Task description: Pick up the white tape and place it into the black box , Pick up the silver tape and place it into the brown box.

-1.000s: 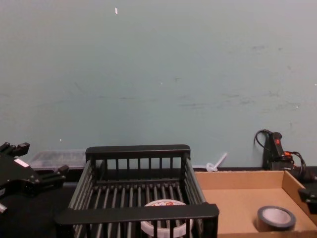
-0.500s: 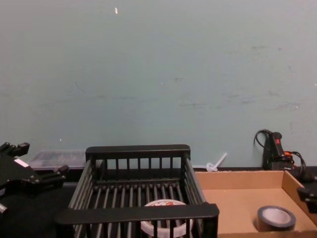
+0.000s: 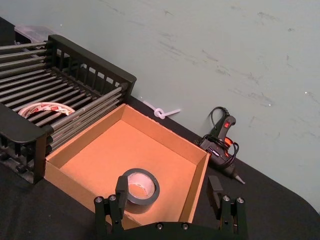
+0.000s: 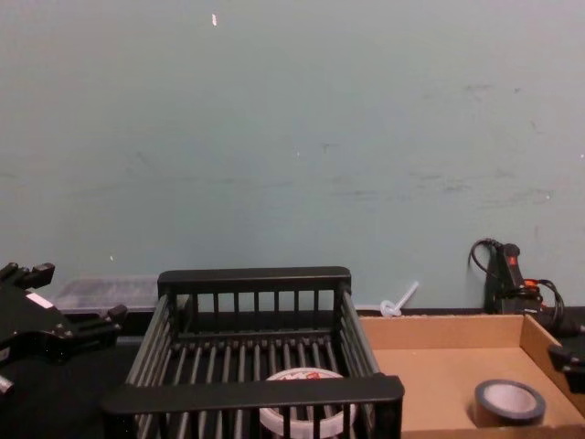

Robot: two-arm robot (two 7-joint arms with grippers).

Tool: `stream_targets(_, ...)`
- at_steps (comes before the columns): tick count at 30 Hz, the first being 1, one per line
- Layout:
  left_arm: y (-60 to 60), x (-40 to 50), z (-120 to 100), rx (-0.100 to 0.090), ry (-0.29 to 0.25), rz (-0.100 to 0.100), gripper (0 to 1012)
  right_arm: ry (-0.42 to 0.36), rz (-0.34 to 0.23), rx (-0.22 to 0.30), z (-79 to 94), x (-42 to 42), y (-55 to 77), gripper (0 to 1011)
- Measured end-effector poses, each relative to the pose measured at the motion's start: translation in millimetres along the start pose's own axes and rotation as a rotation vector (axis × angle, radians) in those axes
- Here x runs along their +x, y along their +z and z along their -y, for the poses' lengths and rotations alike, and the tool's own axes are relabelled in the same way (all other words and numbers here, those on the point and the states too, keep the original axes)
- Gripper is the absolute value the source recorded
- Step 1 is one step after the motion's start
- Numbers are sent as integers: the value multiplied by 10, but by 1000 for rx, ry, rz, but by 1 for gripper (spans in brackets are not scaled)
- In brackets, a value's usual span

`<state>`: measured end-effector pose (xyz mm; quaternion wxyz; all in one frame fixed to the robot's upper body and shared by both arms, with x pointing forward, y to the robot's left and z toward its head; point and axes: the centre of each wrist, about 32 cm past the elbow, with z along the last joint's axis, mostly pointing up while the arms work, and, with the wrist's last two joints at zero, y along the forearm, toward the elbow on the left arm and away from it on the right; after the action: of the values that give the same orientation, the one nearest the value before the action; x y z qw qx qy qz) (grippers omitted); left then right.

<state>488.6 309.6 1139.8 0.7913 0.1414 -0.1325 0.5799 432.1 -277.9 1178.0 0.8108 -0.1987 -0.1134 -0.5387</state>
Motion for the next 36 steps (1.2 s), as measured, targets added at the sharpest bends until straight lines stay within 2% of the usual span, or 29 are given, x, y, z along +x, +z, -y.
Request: stream_targets(36,0,0,0,0,0,0,1001,0,0,0,-1,1,1,1002)
